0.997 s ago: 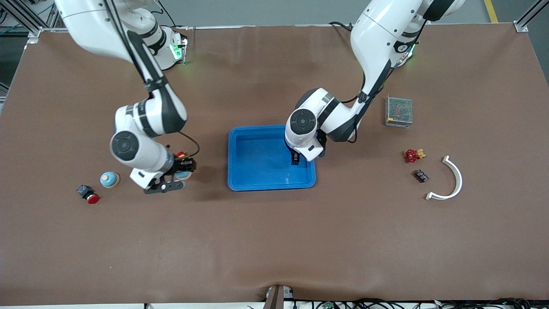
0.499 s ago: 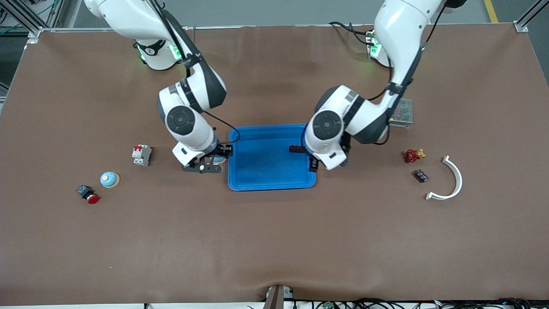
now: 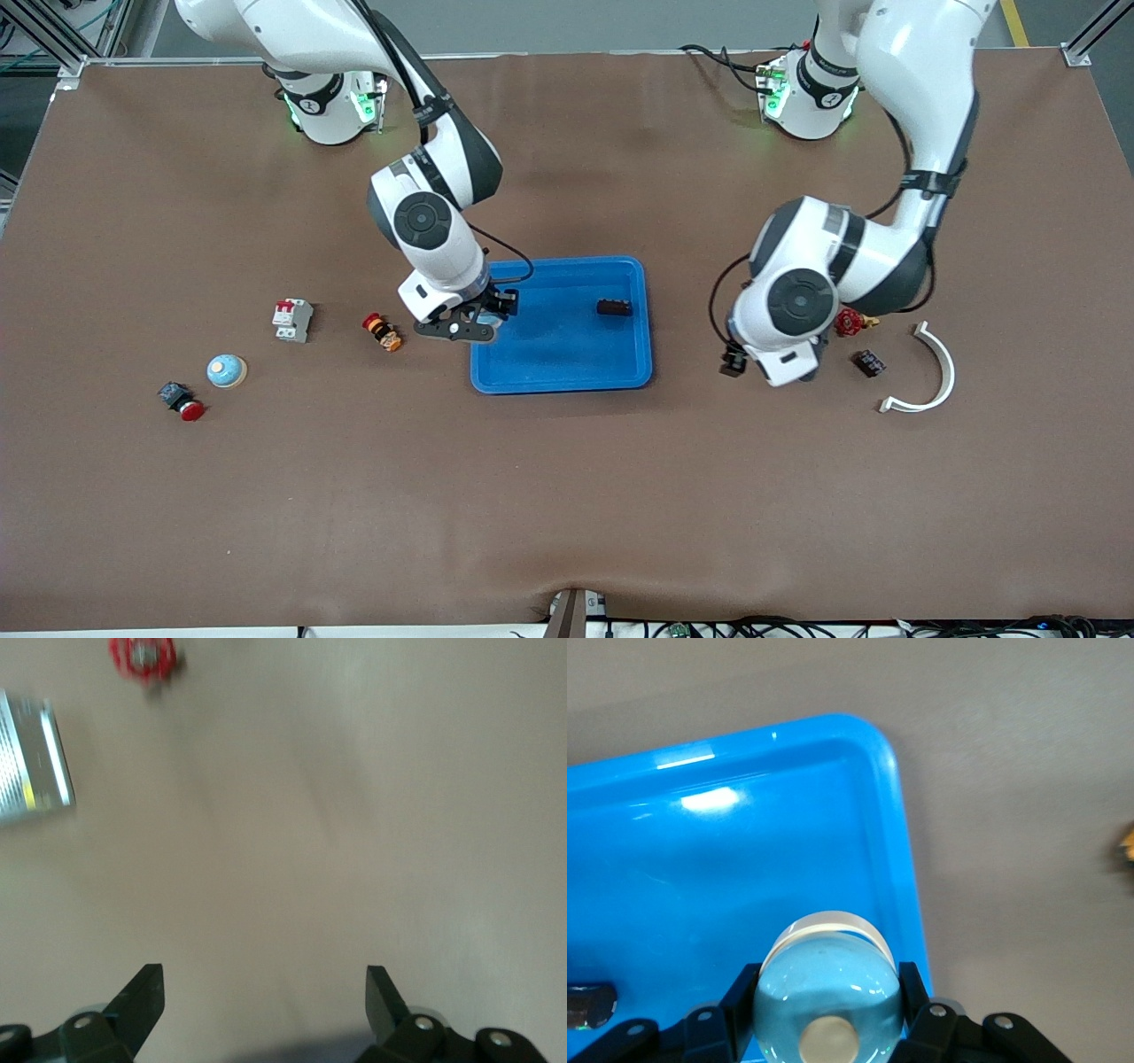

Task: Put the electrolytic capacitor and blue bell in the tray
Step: 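Release the capacitor in the tray while the right gripper carries the bell over, then lower the bell into the tray while the left gripper reaches the second capacitor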

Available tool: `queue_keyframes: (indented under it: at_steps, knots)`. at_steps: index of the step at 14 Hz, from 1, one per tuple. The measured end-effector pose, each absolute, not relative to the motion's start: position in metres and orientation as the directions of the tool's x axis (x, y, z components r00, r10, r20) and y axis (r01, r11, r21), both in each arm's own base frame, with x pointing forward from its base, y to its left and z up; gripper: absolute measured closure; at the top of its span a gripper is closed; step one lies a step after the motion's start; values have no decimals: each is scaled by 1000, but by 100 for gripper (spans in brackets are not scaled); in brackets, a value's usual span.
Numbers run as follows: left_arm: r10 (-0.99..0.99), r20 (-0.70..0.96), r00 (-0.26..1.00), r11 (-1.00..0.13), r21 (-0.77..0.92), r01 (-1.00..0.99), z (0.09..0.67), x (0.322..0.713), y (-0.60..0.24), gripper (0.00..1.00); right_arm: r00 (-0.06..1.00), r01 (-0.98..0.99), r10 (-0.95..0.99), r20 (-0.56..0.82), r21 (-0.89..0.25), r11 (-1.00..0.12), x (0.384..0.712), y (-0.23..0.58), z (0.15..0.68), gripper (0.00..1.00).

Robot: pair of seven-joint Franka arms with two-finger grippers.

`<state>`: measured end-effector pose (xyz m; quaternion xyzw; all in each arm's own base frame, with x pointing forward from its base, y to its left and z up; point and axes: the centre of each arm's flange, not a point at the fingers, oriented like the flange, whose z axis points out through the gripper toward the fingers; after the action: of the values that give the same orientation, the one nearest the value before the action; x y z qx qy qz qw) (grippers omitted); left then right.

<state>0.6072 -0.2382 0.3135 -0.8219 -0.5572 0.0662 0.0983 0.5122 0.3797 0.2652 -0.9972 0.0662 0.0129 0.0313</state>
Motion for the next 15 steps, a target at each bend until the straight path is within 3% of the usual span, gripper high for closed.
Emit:
queue_keyframes:
  at_steps: [6,15]
  knots:
    - [867,-23,498,-485,-268,832,294,633,-98,0,994,-105,-105,-2,-69,-992,488,400,221,33]
    - [851,27,524,-506,-223,833,234,630,-30,0,998,-58,-58,-2,-57,-997,461,418,186,33]
